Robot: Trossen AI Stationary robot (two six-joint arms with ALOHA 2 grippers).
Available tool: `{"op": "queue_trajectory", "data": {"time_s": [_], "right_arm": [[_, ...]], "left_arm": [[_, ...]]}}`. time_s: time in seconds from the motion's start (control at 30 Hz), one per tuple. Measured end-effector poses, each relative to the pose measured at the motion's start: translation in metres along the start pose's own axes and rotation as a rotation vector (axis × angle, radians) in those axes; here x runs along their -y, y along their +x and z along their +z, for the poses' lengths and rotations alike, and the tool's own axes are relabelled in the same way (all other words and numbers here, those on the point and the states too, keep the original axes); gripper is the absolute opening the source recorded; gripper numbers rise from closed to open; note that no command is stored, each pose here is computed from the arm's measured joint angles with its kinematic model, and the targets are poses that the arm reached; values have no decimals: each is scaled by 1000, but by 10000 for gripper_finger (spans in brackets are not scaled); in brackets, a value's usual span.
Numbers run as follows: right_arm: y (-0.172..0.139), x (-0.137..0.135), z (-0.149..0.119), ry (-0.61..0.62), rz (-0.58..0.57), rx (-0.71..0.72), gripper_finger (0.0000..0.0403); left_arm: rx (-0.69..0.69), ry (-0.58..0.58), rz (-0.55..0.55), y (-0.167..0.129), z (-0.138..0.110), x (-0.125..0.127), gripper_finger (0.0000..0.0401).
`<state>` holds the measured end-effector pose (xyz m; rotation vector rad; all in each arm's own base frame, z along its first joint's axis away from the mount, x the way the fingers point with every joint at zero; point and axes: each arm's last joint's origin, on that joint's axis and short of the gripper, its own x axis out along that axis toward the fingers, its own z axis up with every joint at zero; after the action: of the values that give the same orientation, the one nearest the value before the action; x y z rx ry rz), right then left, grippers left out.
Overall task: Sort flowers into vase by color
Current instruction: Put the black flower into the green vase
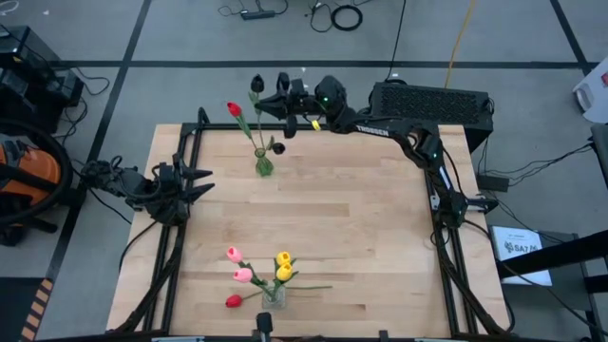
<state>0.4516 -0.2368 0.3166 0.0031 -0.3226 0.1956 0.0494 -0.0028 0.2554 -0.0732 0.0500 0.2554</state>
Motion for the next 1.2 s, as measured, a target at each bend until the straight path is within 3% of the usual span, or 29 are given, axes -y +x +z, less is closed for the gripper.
{"op": "queue_trajectory", "data": {"time_s": [0.4, 0.87, 1.2], "right_arm": [[4, -5, -3, -25, 7, -24, 0], [7, -10, -35, -20, -52, -275, 2], [4, -6, -33, 49, -71, -273, 50]], "left_arm": [[0, 0, 0, 0, 0, 0, 185], [1, 0, 0, 0, 0, 0, 185], [1, -1, 0, 0, 0, 0, 185]]}}
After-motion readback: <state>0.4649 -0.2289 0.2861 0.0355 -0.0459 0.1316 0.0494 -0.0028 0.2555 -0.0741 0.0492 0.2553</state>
